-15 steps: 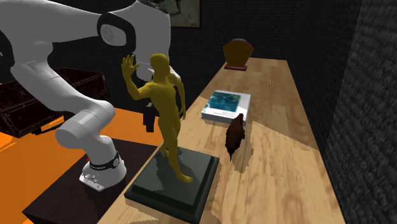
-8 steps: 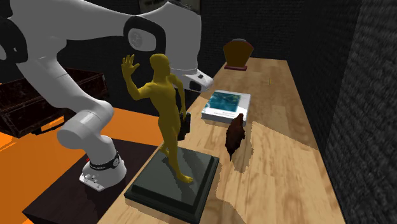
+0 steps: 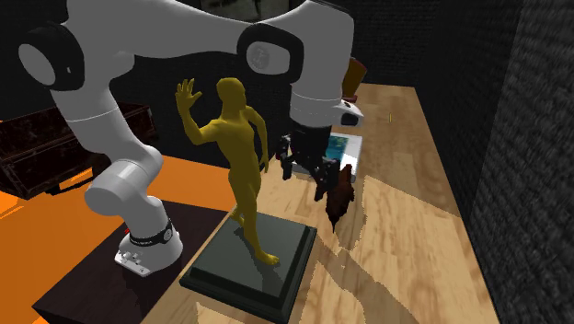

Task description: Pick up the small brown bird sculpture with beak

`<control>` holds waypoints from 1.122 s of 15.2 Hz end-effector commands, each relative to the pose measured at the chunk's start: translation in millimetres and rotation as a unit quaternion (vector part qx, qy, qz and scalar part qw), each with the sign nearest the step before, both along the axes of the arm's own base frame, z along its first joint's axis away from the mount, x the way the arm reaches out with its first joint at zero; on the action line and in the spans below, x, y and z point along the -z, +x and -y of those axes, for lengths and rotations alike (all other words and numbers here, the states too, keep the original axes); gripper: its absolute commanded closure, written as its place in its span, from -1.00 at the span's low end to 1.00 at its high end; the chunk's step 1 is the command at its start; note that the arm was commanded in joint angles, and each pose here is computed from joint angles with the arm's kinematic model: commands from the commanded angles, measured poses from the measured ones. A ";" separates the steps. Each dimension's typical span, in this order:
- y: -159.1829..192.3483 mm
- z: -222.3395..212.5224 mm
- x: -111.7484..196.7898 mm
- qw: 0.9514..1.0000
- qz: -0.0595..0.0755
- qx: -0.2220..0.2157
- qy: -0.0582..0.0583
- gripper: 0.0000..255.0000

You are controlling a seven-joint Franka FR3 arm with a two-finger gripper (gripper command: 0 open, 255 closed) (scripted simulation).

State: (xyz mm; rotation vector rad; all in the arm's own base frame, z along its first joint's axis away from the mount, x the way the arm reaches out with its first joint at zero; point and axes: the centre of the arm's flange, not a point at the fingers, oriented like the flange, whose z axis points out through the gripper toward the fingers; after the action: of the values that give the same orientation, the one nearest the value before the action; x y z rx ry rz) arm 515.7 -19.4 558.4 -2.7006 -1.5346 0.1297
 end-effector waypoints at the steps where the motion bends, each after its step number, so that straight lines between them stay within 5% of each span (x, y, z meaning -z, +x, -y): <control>1: 24.0 -11.4 -0.5 0.999 0.003 -0.053 0.007 -1.00; 4: 55.7 -31.6 -2.6 0.992 0.007 -0.127 0.018 -1.00; 7: 84.1 -56.3 -5.4 0.979 0.010 -0.200 0.029 -1.00; 17: 85.0 -57.2 34.5 0.979 0.010 -0.203 0.029 -1.00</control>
State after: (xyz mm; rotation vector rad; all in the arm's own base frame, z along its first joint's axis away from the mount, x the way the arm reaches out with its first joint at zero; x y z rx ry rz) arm 600.7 38.2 525.3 -2.3154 -2.0396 0.0651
